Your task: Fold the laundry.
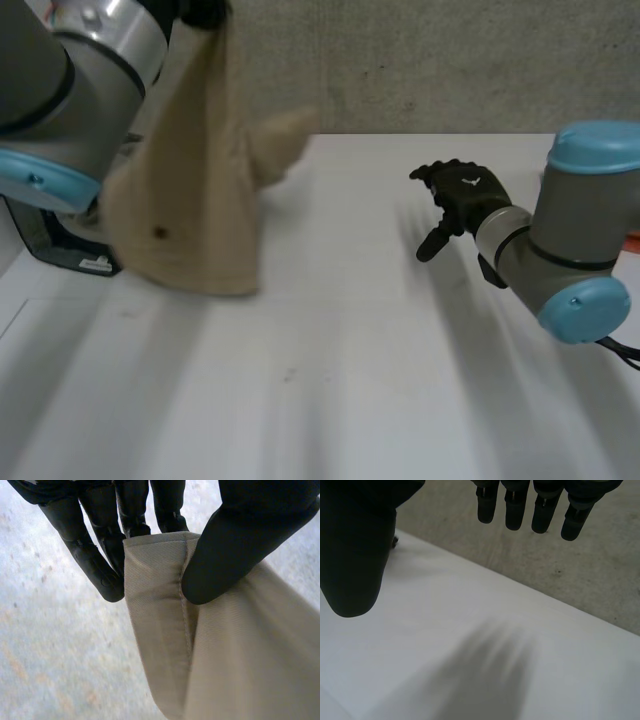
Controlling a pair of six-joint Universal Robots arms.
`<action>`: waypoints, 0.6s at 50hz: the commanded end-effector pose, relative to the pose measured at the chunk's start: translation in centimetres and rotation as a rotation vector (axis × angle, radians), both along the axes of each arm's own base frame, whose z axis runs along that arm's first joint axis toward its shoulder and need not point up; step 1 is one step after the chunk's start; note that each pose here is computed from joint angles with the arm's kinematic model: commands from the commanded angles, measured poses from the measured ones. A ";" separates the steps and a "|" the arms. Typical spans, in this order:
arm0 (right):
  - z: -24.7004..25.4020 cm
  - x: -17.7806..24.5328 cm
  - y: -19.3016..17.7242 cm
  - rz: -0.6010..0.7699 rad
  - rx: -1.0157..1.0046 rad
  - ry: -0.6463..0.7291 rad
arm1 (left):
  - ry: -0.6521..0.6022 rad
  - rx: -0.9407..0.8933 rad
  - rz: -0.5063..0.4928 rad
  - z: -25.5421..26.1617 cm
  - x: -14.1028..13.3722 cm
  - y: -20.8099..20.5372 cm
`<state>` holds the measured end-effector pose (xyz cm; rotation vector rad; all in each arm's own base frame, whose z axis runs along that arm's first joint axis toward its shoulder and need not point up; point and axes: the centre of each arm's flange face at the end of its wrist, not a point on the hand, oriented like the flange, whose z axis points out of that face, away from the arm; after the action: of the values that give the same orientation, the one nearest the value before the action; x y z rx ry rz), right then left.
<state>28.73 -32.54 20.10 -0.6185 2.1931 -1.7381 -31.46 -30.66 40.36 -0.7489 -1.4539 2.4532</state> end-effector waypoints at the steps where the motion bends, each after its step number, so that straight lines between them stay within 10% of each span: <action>1: 2.3 -1.1 -0.1 -0.030 0.039 -0.103 | 0.009 -0.022 -0.003 1.7 -0.4 1.1; 17: 1.6 -2.4 -0.4 0.047 0.093 0.067 | -0.219 0.354 0.110 -12.5 2.8 0.9; 30: -1.9 2.4 0.3 0.155 0.196 -0.018 | -0.223 0.355 0.079 -12.5 4.6 3.8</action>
<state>28.16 -32.05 20.21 -0.7162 2.2740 -1.4784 -27.35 -28.13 26.74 -0.9136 -2.0167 2.0973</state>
